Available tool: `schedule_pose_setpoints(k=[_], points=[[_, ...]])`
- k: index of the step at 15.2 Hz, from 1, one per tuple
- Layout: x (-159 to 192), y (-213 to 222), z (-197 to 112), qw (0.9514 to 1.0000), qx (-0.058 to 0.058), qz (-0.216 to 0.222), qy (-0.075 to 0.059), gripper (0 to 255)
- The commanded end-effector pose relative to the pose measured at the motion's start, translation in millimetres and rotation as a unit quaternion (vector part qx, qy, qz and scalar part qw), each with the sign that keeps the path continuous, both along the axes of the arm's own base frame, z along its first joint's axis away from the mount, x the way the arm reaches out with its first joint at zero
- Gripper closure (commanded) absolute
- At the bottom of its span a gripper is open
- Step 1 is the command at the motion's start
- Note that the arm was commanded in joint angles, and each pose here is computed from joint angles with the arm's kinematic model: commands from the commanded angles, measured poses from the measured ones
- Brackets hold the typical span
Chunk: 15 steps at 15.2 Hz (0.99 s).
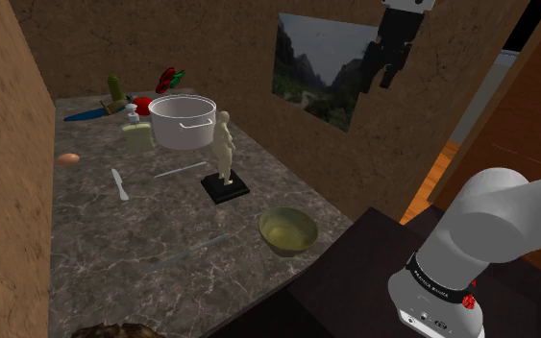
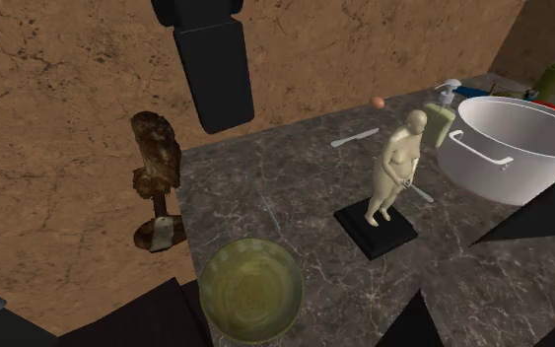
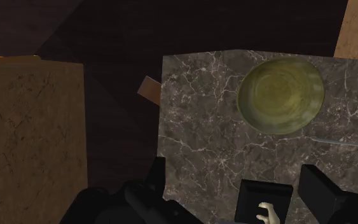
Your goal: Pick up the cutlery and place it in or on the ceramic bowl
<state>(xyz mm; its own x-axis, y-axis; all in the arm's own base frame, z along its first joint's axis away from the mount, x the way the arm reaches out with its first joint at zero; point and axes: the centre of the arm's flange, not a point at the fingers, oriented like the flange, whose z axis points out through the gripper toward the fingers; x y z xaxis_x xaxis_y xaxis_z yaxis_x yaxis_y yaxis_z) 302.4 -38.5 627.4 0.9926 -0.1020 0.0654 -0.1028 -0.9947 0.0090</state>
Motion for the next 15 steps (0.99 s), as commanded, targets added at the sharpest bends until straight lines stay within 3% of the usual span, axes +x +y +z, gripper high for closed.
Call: schedule_pose_setpoints(k=[1, 8, 15], points=[[0, 0, 0, 1.0000, 0.000, 0.000, 0.000, 0], [68, 28, -58, 0.9947, -0.005, 0.102, 0.008, 0], [127, 69, -118, 0.9790, -0.009, 0.203, 0.015, 0]])
